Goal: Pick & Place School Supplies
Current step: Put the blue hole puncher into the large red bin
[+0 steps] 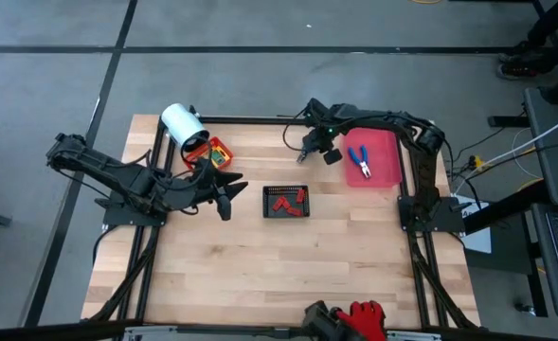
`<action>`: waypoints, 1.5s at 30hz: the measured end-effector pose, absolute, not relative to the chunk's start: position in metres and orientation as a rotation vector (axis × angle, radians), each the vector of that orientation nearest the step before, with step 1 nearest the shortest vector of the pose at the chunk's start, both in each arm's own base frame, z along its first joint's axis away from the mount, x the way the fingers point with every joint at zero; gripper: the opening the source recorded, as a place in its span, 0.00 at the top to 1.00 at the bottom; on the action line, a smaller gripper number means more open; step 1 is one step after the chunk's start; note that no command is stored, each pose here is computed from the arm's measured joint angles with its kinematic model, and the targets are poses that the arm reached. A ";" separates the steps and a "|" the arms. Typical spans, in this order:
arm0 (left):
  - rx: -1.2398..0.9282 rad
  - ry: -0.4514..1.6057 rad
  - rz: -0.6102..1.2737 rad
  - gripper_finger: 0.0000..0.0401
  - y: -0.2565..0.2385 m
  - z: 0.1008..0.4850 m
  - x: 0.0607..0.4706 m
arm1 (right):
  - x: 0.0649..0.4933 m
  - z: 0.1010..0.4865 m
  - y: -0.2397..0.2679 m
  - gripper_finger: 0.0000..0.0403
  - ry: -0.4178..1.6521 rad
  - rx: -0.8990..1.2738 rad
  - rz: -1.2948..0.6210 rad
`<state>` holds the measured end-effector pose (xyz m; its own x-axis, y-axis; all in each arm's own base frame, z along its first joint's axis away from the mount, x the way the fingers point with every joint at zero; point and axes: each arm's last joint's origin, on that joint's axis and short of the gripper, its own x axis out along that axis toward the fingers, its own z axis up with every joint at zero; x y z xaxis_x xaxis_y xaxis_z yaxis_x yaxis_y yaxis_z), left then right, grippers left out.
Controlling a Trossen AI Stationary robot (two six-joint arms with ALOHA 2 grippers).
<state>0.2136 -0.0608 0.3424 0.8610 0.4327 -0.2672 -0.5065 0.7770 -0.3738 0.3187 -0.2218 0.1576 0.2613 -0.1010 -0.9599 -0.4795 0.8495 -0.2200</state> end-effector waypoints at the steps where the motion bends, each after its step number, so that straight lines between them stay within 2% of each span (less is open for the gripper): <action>1: -0.459 0.169 0.508 0.64 -0.062 0.342 0.214 | 0.317 0.158 -0.225 0.78 1.298 -0.526 0.265; 21: -0.510 0.172 0.507 0.64 -0.065 0.339 0.217 | 0.312 0.154 -0.238 0.78 1.213 -0.485 0.280; 35: -0.536 0.166 0.505 0.64 -0.066 0.339 0.217 | 0.313 0.136 -0.238 0.78 1.244 -0.430 0.313; 45: -0.534 0.162 0.511 0.64 -0.066 0.339 0.217 | 0.312 0.138 -0.237 0.78 1.249 -0.432 0.314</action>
